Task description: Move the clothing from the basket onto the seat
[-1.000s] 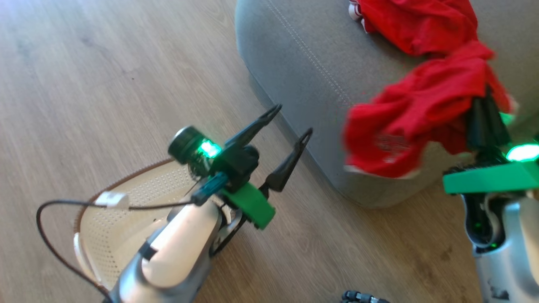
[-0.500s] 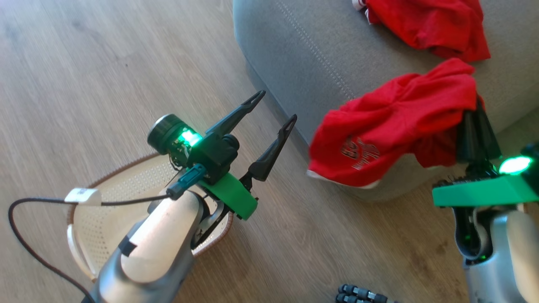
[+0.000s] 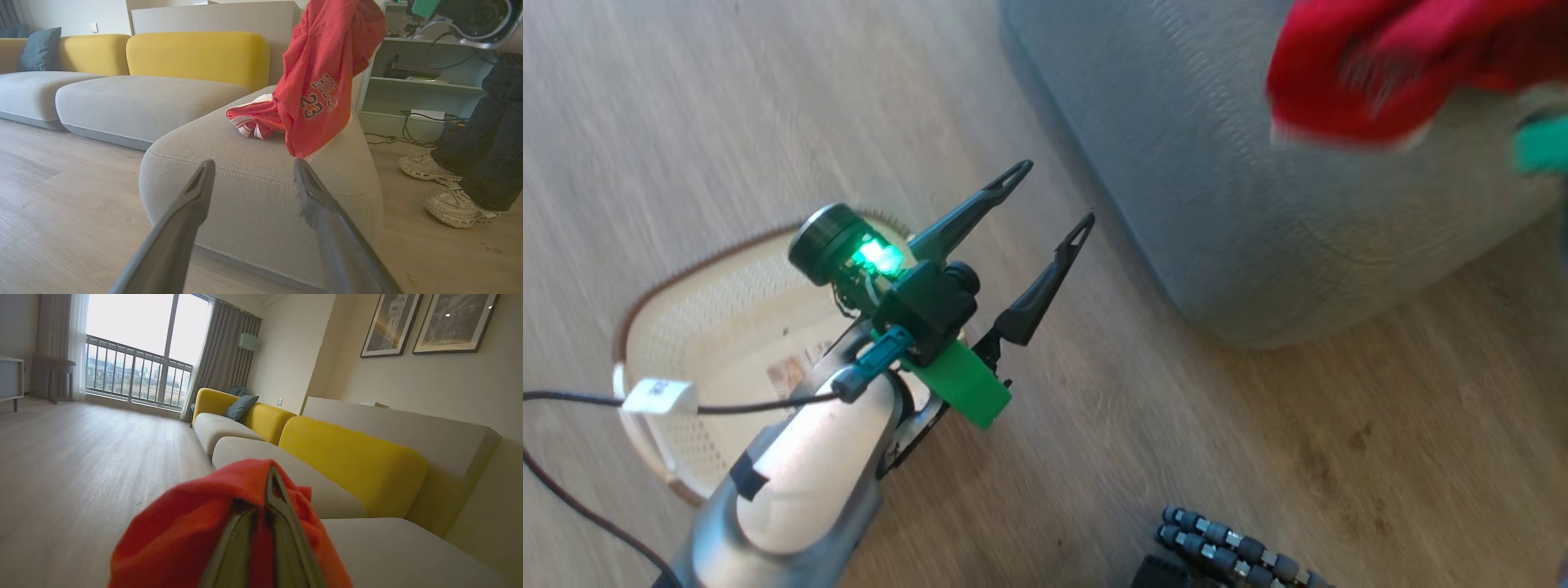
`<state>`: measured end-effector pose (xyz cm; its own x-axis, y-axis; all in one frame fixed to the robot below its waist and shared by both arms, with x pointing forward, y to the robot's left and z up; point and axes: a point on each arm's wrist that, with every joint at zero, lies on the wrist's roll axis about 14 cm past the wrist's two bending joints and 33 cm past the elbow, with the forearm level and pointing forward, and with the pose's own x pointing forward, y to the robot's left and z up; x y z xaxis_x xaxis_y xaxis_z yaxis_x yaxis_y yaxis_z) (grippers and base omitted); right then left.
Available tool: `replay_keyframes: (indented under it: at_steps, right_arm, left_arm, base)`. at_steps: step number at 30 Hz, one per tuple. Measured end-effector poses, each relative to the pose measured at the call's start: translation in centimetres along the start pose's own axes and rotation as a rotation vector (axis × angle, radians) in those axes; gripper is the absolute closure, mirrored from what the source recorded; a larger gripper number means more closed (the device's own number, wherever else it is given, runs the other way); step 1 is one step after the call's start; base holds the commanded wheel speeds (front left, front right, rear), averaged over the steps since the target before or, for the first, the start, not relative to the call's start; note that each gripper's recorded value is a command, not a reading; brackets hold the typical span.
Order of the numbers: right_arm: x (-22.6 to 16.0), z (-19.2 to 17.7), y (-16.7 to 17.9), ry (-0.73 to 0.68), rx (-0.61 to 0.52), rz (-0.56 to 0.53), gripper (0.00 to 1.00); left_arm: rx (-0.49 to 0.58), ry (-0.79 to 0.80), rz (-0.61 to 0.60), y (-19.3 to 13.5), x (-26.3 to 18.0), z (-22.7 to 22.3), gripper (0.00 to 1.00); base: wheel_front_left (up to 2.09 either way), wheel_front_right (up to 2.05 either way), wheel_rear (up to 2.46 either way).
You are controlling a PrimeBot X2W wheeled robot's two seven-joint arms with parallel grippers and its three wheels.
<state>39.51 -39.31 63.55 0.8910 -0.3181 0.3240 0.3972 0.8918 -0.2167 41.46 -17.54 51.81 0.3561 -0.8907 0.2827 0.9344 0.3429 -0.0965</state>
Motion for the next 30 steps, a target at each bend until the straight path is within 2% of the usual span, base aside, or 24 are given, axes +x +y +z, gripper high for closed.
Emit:
replay_keyframes:
  at_steps: [6,7,12,17,23,25,29,30]
  right_arm:
    - [6.5,1.0,-2.3,-0.052,-0.094,-0.034,1.0]
    - [8.7,1.2,-2.9,-0.056,-0.144,-0.031,1.0]
    - [12.3,0.6,-4.2,-0.043,-0.204,-0.059,1.0]
    - [16.1,-3.3,-4.9,0.082,-0.263,-0.094,1.0]
    - [18.4,-6.4,-8.1,0.202,-0.314,-0.208,1.0]
    - [18.1,-9.0,-8.7,0.259,-0.284,-0.244,1.0]
    - [16.8,-15.4,-7.6,0.39,-0.235,-0.251,1.0]
    - [16.3,-16.8,-7.1,0.412,-0.225,-0.244,0.93]
  left_arm:
    - [-0.017,0.003,0.015,1.7,-0.6,-1.7,0.0]
    - [-0.019,0.002,0.02,2.4,-0.7,-2.2,0.0]
    - [-0.03,0.012,0.037,3.8,-1.2,-3.5,0.0]
    - [-0.058,0.047,0.07,5.5,-2.6,-6.2,0.0]
    - [-0.07,0.082,0.134,7.8,-4.3,-8.1,0.0]
    - [-0.075,0.091,0.163,8.5,-5.0,-8.4,0.0]
    - [-0.071,0.118,0.224,10.1,-6.8,-9.1,0.0]
    - [-0.069,0.124,0.24,10.5,-7.2,-9.2,0.0]
  base:
    - [0.0,0.0,0.0]
    - [0.0,0.0,0.0]
    - [0.0,0.0,0.0]
    - [0.0,0.0,0.0]
    - [0.0,0.0,0.0]
    - [0.0,0.0,0.0]
    - [0.0,0.0,0.0]
    - [0.0,0.0,0.0]
